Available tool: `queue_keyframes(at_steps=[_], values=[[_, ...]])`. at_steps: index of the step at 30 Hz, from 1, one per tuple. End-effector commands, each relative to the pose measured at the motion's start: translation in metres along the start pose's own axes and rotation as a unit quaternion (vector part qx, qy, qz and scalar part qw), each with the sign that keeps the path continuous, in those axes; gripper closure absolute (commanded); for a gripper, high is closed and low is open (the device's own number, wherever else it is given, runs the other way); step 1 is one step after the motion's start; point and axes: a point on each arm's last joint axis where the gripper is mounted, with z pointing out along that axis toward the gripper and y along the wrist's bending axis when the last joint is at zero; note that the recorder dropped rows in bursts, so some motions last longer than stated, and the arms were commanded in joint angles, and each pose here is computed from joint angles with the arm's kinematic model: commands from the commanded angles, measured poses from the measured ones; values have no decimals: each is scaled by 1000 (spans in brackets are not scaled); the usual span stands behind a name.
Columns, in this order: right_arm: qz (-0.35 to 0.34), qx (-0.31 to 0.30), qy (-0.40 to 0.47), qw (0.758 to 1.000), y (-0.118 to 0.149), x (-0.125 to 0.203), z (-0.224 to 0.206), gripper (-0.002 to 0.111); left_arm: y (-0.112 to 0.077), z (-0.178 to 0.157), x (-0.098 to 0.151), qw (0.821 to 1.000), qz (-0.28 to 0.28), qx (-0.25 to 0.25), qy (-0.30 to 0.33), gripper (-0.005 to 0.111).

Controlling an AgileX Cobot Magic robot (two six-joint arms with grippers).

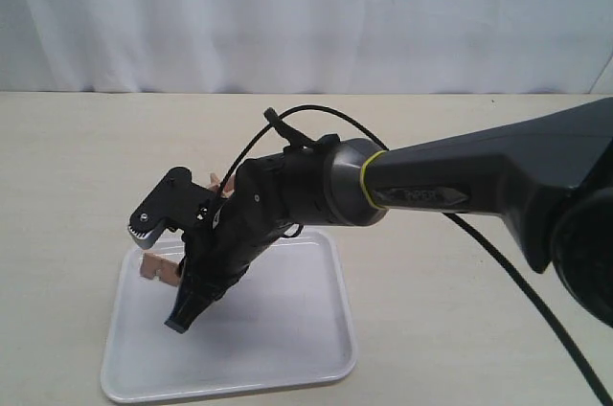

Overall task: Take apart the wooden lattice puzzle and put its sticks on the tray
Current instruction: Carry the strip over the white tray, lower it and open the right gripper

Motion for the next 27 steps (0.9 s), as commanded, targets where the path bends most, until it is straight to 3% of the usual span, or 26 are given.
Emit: queue_keyframes(at_steps=[1,4,14,27], values=[[1,5,-4,1000,-2,-1,-4,58,0,0,0,1000,2,-1,-4,107],[-1,5,-13,1000,-3,-7,-16,52,0,0,0,1000,2,-1,-4,107],[30,5,-46,998,1,-29,-93,52,0,0,0,1000,2,-1,-4,107],[48,24,-73,996,-3,-31,-84,52,0,0,0,1000,2,-1,-4,107]])
